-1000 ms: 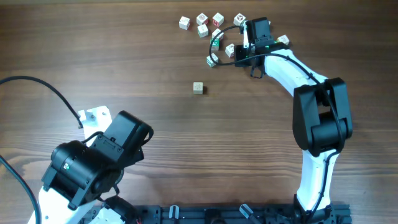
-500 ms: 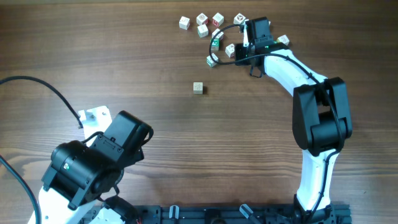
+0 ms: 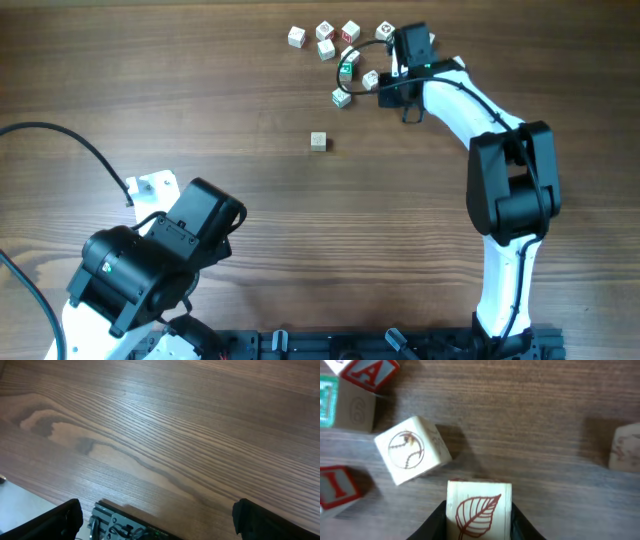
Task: Form a horizontal line
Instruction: 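Grasp the white leaf-picture block with the right gripper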
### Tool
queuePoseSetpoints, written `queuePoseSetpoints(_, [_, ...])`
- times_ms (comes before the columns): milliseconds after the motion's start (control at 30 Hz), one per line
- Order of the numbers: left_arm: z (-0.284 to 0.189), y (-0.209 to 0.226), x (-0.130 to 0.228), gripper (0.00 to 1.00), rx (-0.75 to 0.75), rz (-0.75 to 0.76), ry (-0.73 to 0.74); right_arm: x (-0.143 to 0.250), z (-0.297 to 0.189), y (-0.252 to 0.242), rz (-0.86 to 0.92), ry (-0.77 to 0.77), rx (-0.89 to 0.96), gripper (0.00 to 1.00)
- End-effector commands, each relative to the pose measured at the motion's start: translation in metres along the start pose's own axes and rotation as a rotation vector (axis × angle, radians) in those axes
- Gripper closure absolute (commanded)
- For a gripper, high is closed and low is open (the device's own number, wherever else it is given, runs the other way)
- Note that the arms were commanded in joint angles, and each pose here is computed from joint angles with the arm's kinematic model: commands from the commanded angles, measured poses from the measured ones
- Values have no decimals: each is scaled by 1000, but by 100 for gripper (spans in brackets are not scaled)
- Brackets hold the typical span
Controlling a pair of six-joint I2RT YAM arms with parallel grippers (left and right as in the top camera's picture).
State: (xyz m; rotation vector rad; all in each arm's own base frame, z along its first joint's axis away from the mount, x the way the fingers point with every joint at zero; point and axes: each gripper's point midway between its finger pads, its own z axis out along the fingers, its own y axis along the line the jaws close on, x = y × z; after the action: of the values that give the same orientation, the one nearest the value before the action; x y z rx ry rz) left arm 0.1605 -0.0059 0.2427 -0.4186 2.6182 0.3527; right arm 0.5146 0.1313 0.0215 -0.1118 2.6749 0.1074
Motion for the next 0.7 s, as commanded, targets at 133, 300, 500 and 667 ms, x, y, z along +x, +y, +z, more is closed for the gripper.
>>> queuePoseSetpoints(133, [1,3,-2,0,-14,-13,-12,-22,-129,1,45,-67,-9,79])
queuePoseSetpoints(300, [1,3,-2,0,-13,-13,-12,9,-178,6,81,25,-51,80])
queuePoseSetpoints(500, [1,3,-2,0,-13,-13,-12,60,-177,36,73,201,-67,82])
queuePoseSetpoints(667, [1,3,-2,0,-16,-11,-9,90,-129,68,16,153,-38,80])
